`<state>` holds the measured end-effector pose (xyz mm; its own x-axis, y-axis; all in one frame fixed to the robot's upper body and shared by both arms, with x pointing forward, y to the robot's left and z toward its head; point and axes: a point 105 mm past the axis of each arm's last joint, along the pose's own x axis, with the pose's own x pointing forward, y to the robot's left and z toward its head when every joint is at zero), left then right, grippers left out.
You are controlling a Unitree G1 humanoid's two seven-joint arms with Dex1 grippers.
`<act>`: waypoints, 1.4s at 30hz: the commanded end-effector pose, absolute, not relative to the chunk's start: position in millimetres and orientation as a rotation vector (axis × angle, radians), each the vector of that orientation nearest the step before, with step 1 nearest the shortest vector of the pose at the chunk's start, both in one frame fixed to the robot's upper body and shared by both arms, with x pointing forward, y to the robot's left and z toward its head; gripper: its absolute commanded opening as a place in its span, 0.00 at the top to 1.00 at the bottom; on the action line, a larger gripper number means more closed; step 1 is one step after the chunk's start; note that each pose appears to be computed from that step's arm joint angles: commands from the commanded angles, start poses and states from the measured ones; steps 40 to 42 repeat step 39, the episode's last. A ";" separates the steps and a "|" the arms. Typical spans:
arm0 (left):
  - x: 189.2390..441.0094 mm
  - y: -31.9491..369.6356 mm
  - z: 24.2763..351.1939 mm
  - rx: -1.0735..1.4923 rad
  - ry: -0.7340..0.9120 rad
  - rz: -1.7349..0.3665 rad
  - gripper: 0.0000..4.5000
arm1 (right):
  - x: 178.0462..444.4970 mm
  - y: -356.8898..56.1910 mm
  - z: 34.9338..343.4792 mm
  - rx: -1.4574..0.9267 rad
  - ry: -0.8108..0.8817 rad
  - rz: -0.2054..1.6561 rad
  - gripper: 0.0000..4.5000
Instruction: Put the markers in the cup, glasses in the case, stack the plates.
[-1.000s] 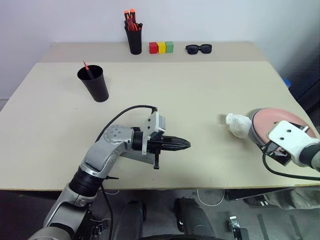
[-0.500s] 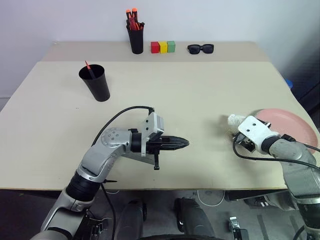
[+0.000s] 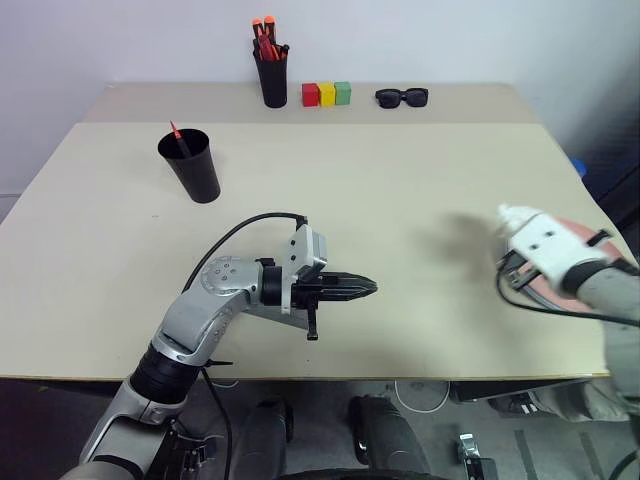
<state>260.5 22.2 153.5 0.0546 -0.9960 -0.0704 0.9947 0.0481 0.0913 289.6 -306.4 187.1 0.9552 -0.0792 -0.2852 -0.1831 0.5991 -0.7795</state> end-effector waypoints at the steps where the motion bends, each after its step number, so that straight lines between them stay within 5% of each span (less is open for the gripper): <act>1: 262.3 22.0 160.5 0.121 -0.048 -1.522 0.98 | 276.3 -338.9 198.3 -0.924 0.362 -0.046 0.86; 3: 264.4 21.4 159.7 0.124 -0.051 -1.515 0.98 | 273.2 -344.6 192.8 -0.937 0.396 -0.045 0.71; 8: 276.7 27.9 164.6 0.121 -0.078 -1.431 0.98 | 280.5 -332.4 190.7 -0.996 0.362 0.001 0.14; 12: 298.2 53.9 170.4 0.130 -0.102 -1.256 0.98 | 295.3 -298.3 191.7 -0.971 0.249 0.136 0.14; 17: 331.2 138.3 174.5 0.214 -0.105 -0.856 0.98 | 313.4 -232.5 194.7 -0.738 0.037 0.402 0.14; 25: 317.8 250.0 163.0 0.360 0.008 -0.444 0.98 | 337.1 -197.6 191.3 -0.437 -0.034 0.650 0.14; 42: 306.8 245.7 164.6 0.330 -0.008 -0.368 0.98 | 365.2 -186.3 179.1 -0.439 -0.027 0.714 0.14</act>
